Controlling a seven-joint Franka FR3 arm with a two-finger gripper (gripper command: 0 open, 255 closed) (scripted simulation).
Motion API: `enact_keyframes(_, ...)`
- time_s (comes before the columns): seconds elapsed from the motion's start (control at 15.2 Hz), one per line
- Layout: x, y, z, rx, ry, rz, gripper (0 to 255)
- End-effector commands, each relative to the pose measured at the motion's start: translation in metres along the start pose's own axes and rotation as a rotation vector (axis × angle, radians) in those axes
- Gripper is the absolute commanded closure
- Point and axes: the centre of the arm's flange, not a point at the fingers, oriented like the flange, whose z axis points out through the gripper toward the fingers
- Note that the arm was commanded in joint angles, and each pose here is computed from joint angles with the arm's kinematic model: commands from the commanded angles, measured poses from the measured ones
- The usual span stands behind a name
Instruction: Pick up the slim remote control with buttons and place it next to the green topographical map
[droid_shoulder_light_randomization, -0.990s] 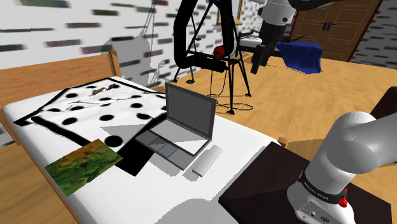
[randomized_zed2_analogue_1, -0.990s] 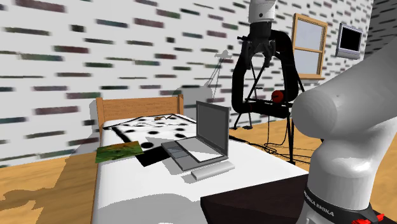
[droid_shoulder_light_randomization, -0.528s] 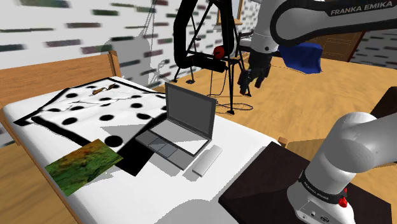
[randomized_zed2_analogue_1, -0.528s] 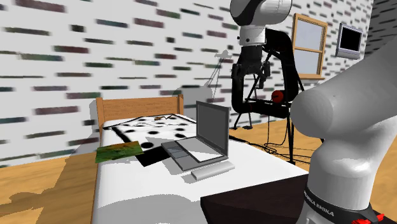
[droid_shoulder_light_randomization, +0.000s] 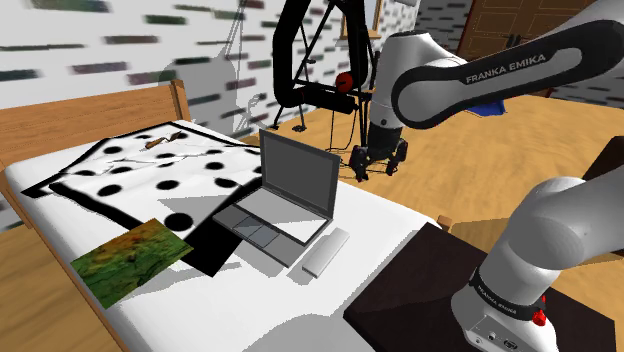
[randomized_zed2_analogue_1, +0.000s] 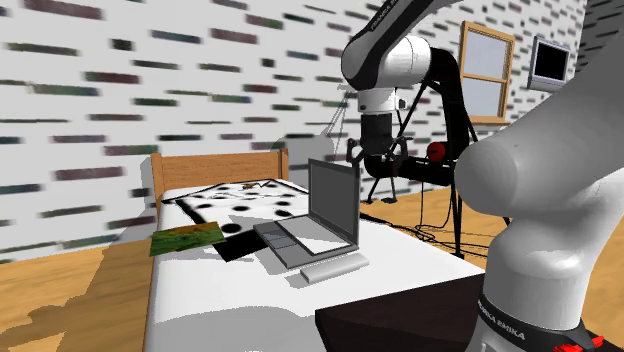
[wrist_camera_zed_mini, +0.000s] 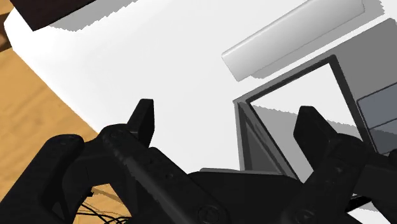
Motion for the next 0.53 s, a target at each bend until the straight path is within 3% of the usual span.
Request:
enact_keyframes(0.0,-0.003,-0.011,0.026,0.002,-0.01,0.085,0)
enact_keyframes(0.46,-0.001,-0.051,0.108,0.0,-0.05,0.358,0)
